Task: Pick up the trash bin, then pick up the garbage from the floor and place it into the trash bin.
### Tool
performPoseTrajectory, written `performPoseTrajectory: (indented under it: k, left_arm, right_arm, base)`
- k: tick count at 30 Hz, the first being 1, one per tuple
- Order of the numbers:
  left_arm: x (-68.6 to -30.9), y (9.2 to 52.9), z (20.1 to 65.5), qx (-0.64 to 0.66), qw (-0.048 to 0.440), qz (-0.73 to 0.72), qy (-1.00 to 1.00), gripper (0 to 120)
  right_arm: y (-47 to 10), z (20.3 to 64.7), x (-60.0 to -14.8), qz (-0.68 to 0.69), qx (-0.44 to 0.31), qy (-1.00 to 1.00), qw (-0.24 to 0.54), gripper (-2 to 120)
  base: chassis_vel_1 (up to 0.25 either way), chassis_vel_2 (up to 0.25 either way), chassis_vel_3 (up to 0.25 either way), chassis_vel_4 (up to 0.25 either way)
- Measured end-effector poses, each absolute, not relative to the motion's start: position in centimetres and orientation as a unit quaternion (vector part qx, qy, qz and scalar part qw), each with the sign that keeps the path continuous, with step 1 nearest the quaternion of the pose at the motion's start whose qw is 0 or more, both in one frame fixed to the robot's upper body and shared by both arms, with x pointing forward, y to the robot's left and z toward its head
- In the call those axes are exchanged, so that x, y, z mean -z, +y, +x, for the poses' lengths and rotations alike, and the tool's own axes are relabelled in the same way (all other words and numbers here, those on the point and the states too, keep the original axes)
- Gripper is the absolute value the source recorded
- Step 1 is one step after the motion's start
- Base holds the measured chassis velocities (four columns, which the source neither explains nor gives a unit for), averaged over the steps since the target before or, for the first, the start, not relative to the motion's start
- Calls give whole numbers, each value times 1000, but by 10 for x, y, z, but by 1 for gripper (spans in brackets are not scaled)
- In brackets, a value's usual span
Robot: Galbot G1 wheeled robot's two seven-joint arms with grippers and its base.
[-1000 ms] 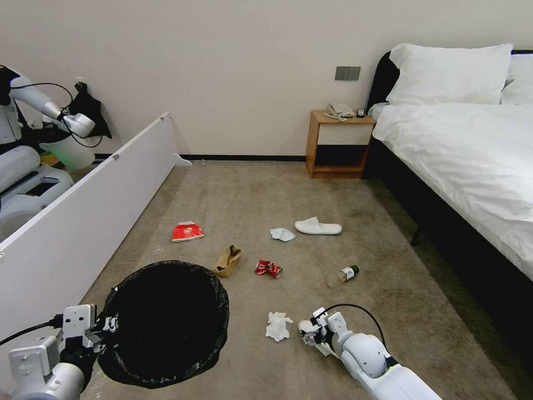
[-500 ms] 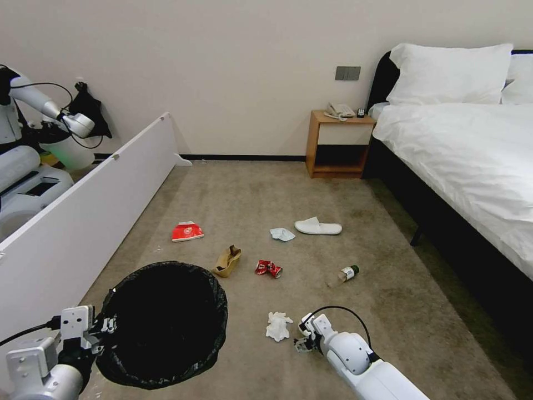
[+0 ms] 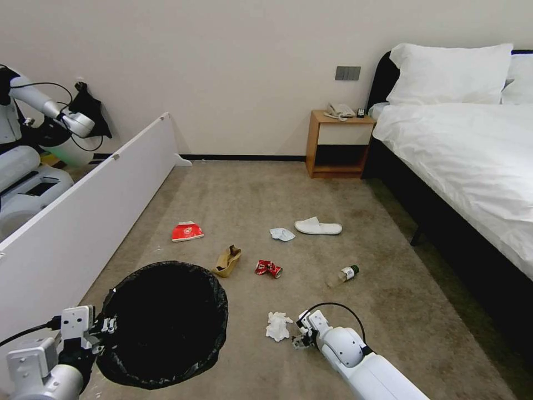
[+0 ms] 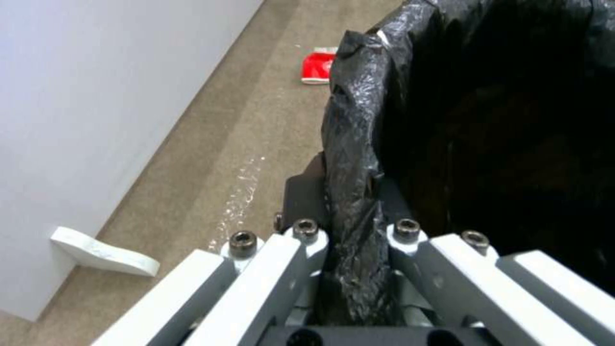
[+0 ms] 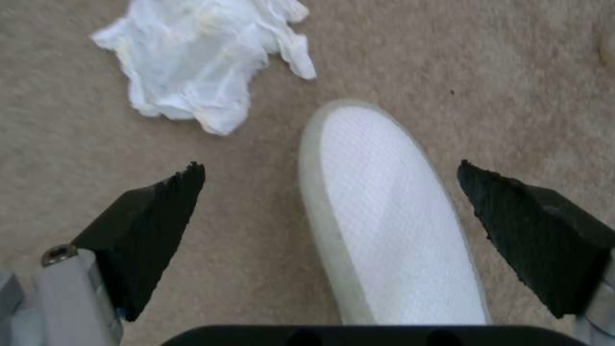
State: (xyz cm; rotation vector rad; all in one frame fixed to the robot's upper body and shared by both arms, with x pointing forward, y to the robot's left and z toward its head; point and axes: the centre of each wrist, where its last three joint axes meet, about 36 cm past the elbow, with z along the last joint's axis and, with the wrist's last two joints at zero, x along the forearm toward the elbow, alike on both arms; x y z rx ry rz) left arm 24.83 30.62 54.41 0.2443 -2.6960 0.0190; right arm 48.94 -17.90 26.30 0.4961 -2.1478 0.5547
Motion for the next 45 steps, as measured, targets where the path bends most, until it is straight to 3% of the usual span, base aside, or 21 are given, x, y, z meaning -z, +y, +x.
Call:
performPoseTrajectory:
  k: [33, 45]
  left_arm:
    - [-544, 306, 248, -8, 215, 87, -973, 4]
    - [-546, 305, 246, -8, 214, 88, -973, 4]
  right_arm:
    - [-187, 500, -246, 196, -225, -844, 446, 100]
    - [-191, 505, -247, 197, -222, -844, 447, 61]
  base:
    - [0, 0, 0, 0]
    - [0, 0, 0, 0]
